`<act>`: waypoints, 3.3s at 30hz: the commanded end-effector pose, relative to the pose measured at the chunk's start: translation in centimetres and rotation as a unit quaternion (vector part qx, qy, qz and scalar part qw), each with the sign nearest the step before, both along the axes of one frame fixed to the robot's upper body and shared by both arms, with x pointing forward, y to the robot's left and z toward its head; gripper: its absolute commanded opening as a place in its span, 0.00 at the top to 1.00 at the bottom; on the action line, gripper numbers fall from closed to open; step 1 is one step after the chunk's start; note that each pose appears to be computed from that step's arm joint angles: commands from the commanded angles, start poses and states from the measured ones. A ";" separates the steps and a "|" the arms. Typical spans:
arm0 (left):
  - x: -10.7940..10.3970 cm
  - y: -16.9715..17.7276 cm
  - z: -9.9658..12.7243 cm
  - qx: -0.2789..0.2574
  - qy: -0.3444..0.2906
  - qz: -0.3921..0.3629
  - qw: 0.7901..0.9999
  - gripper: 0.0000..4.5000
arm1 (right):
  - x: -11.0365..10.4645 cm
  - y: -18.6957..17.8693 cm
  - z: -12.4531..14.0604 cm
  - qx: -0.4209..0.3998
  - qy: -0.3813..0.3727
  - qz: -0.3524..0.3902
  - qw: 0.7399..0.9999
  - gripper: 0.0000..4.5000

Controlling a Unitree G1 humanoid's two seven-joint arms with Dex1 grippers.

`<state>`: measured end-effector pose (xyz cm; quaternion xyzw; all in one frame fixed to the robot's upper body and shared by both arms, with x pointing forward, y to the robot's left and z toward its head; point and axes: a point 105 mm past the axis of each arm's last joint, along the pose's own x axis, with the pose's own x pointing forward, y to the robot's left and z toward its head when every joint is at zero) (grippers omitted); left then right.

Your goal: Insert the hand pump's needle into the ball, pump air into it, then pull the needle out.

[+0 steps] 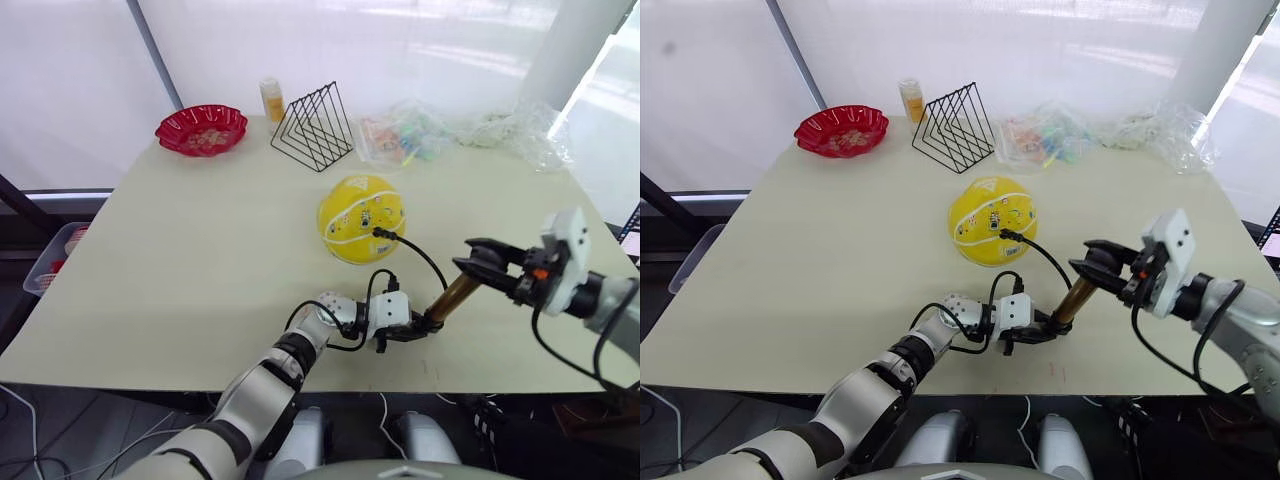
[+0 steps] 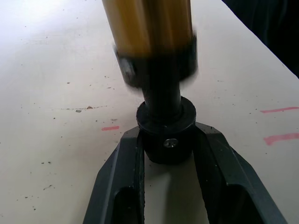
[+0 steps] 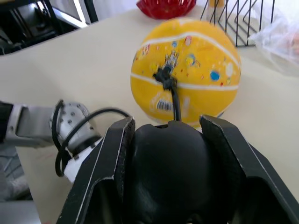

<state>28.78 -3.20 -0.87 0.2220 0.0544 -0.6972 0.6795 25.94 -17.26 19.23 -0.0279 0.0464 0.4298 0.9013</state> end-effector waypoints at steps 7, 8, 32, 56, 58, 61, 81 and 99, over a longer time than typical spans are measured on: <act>-3.6 4.1 -6.4 0.130 0.088 -0.022 0.987 0.78 | -1.7 -2.5 13.2 0.025 -0.169 -0.027 0.985 0.60; -3.6 4.1 -6.4 0.130 0.088 -0.022 0.987 0.78 | -1.8 -2.4 13.3 0.025 -0.167 -0.027 0.985 0.60; -3.6 3.9 -6.5 0.128 0.086 -0.016 0.988 0.78 | 0.3 1.6 -8.2 -0.032 0.000 -0.037 0.999 0.60; -3.9 4.9 -6.8 0.173 0.125 -0.044 0.976 0.78 | 0.0 0.7 4.0 -0.022 -0.077 -0.007 0.997 0.60; -3.9 5.0 -6.8 0.173 0.125 -0.043 0.976 0.78 | 0.0 1.0 1.3 -0.031 -0.049 -0.001 0.998 0.60; -3.8 5.0 -6.7 0.172 0.124 -0.042 0.976 0.78 | 0.5 0.9 -3.0 -0.039 -0.011 -0.021 0.999 0.60; -3.4 4.8 -6.1 0.164 0.122 -0.044 0.978 0.78 | 0.9 -0.7 4.5 0.030 -0.129 -0.034 0.991 0.60; -3.4 4.8 -6.0 0.166 0.121 -0.049 0.977 0.78 | 1.1 -0.9 2.8 -0.003 -0.048 -0.041 0.998 0.60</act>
